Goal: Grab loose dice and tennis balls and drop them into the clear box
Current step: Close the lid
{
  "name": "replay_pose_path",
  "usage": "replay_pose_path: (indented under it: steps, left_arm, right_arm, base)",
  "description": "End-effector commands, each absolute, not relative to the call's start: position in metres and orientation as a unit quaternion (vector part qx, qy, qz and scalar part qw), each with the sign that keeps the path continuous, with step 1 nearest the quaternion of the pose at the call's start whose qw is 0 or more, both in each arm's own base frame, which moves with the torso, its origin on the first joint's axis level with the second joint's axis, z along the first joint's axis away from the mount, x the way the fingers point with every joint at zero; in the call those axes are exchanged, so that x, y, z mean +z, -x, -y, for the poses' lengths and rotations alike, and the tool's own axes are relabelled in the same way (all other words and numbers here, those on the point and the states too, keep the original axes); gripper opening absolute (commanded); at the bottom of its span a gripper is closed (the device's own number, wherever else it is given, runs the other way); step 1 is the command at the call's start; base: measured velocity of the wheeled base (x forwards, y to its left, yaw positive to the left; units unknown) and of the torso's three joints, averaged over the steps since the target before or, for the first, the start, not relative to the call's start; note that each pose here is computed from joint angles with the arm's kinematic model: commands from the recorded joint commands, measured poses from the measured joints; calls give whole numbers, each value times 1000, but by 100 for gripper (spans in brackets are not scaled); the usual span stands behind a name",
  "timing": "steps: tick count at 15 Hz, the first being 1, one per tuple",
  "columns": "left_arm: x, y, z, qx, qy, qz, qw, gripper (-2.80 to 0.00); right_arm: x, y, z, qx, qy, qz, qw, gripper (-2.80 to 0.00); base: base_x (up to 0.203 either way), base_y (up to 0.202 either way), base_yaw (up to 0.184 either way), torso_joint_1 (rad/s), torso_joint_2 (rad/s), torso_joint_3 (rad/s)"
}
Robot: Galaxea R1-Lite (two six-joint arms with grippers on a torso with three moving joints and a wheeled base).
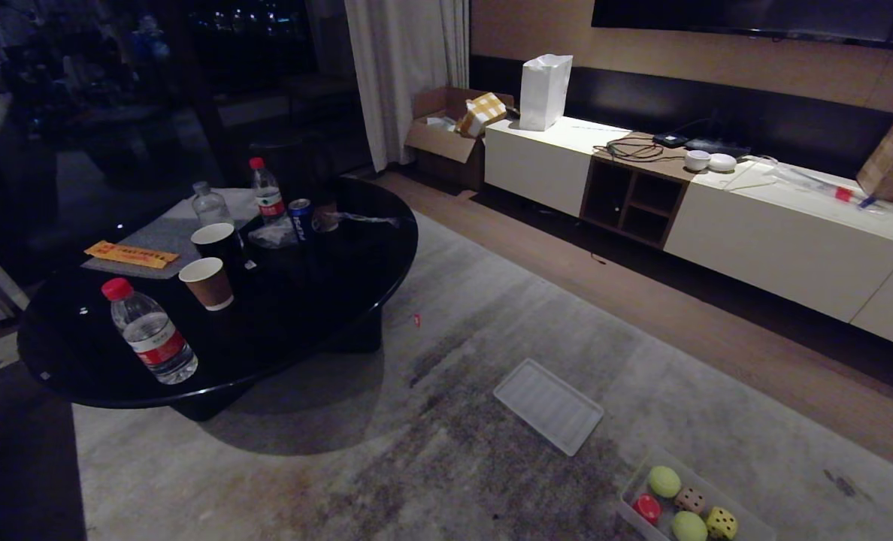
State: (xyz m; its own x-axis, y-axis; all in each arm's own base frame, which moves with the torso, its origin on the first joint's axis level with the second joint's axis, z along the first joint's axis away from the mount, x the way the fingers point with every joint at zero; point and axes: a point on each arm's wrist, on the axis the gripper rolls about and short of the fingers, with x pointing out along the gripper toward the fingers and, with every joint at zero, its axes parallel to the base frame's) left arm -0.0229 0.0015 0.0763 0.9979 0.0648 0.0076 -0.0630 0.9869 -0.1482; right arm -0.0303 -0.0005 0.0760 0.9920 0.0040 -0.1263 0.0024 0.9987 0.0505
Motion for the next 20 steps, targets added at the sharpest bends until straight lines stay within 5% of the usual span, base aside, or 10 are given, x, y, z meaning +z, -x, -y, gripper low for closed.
replay_pose_path:
  steps: [1, 10, 20]
  left_arm:
    - [76, 23, -1, 33, 75, 5, 997, -280]
    - [76, 23, -1, 33, 74, 6, 997, -280]
    - [76, 23, -1, 33, 75, 6, 997, -280]
  right_arm:
    - [76, 30, 1, 1, -25, -64, 998, -280]
    - [76, 30, 1, 0, -28, -64, 998, -280]
    - [76, 30, 1, 0, -27, -64, 998, -280]
  base:
    - [181, 0, 3, 1, 2, 2]
    - [177, 0, 0, 1, 2, 3]
    - [6, 0, 0, 1, 2, -112]
